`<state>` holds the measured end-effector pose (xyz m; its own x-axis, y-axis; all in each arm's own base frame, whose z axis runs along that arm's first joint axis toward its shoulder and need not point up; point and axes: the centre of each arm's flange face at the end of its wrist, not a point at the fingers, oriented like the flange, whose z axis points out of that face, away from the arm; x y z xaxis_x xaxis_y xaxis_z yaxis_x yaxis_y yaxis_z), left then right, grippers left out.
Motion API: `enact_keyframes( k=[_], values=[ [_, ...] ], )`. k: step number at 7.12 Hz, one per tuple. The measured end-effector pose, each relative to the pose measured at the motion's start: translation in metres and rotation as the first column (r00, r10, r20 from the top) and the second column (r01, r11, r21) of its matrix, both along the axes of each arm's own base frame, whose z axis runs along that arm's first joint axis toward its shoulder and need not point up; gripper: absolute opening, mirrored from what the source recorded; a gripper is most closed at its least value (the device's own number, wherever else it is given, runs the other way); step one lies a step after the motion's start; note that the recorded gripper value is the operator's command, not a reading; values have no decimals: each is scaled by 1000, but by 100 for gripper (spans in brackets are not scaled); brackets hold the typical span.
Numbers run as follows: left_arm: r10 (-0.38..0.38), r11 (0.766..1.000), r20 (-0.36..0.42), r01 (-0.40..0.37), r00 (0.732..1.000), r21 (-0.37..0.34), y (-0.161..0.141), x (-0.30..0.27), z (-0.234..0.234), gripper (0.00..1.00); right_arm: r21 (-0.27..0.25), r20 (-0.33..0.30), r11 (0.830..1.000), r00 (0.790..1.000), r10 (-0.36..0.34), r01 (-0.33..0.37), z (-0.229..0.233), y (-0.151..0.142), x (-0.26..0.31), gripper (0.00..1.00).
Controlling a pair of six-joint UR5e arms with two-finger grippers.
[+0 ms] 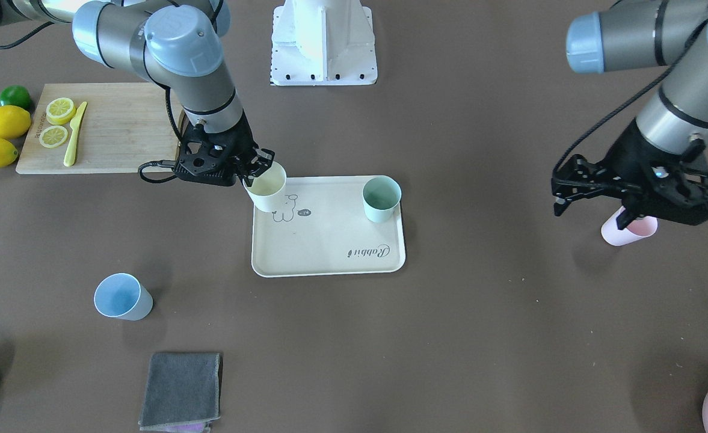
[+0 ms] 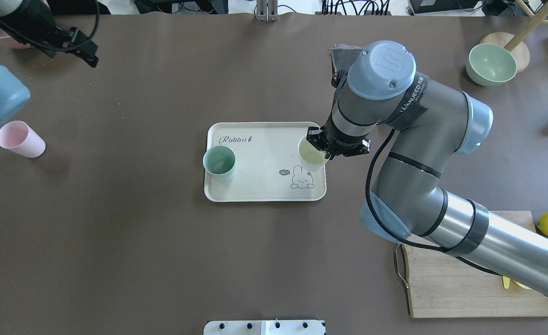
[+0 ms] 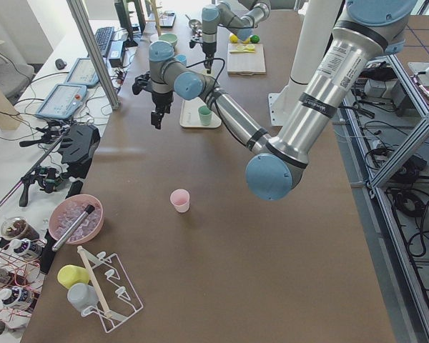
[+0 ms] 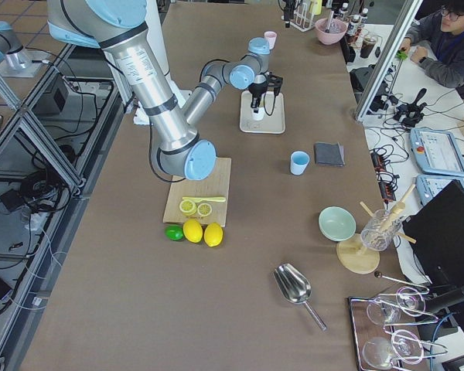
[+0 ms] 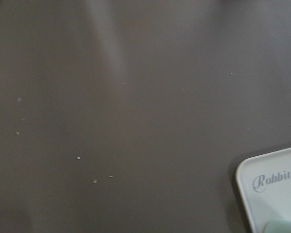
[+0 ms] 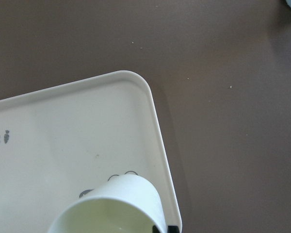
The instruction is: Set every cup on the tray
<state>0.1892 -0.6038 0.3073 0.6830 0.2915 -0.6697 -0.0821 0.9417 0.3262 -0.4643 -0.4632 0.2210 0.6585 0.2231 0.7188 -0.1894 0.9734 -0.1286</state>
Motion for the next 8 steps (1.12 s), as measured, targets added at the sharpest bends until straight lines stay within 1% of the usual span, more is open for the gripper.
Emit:
enact_keyframes(
  k=[2,4,5,6,7,8],
  values=[
    [70,997,77,-72,995,25,-18,-46,83,98,7,-12,1000,1000,6,-6,3,0,-23,0],
    [92,994,99,-98,991,57,-32,-68,161,98,19,1,1000,1000,9,-9,11,1,-44,0],
    [93,993,99,-100,991,68,-37,-69,186,98,21,1,1000,1000,4,-4,15,3,-51,14],
    [93,992,99,-101,991,75,-40,-69,202,98,23,-1,1000,1000,-1,1,18,6,-57,37],
    [93,992,98,-101,991,74,-40,-69,210,98,27,-2,1000,1000,-4,4,21,8,-62,73],
    [93,992,98,-100,991,71,-37,-70,219,98,29,-5,1000,1000,-5,5,25,9,-65,100]
  ],
)
